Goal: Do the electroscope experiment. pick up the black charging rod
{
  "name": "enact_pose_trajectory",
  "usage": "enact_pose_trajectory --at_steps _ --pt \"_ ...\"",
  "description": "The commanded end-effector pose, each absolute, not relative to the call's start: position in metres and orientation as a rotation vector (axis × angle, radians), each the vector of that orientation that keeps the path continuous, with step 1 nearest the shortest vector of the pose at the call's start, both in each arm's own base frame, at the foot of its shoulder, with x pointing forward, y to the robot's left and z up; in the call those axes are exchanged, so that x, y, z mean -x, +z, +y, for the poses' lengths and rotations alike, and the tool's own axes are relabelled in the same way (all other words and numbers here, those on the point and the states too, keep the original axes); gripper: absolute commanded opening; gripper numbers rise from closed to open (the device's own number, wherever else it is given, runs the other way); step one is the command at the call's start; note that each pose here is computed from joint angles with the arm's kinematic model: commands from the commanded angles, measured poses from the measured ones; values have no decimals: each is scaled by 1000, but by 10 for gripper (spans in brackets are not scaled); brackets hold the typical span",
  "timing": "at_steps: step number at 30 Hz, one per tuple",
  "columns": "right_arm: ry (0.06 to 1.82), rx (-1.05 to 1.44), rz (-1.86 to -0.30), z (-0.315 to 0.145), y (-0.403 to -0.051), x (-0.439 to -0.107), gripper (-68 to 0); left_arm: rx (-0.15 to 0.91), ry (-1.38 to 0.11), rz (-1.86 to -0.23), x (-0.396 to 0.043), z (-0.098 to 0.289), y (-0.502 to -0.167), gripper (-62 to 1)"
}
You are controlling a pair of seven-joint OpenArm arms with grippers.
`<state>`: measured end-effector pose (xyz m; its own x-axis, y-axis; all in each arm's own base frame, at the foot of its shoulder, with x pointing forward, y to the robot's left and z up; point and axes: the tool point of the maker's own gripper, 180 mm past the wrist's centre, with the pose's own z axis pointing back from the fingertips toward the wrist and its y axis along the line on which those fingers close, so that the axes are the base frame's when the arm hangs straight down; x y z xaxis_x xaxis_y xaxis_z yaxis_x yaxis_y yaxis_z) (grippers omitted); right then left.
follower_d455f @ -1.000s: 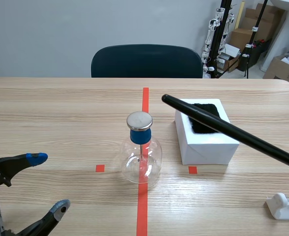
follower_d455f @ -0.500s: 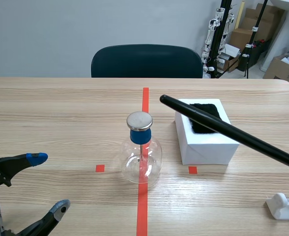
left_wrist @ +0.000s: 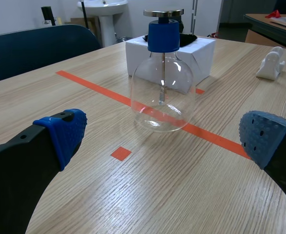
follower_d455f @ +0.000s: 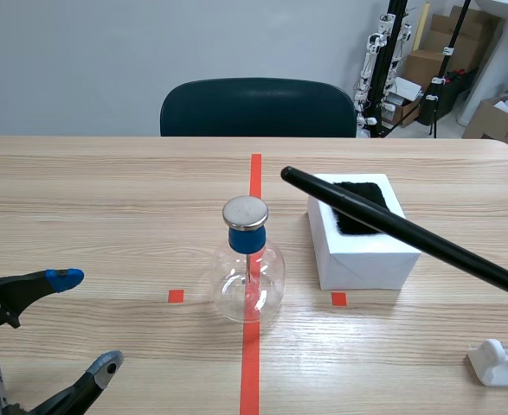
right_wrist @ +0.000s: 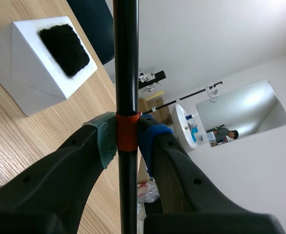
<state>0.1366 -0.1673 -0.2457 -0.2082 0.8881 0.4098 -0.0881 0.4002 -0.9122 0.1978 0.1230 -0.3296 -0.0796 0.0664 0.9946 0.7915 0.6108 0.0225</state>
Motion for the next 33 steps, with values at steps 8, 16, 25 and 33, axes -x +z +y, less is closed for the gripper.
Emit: enact_pose_trajectory --at_steps 8,16,25,33 --pt "1066 775 -1540 -168 -235 -141 -677 743 -698 -1588 -201 126 -321 14" --pt "1062 776 -1541 -168 -235 -141 -677 743 -698 -1588 -201 126 -321 14" --pt "1062 776 -1540 -168 -235 -141 -677 743 -698 -1588 -201 126 -321 14" --pt "1058 779 -1534 -169 -236 -141 -677 743 -698 -1588 -201 126 -321 14"
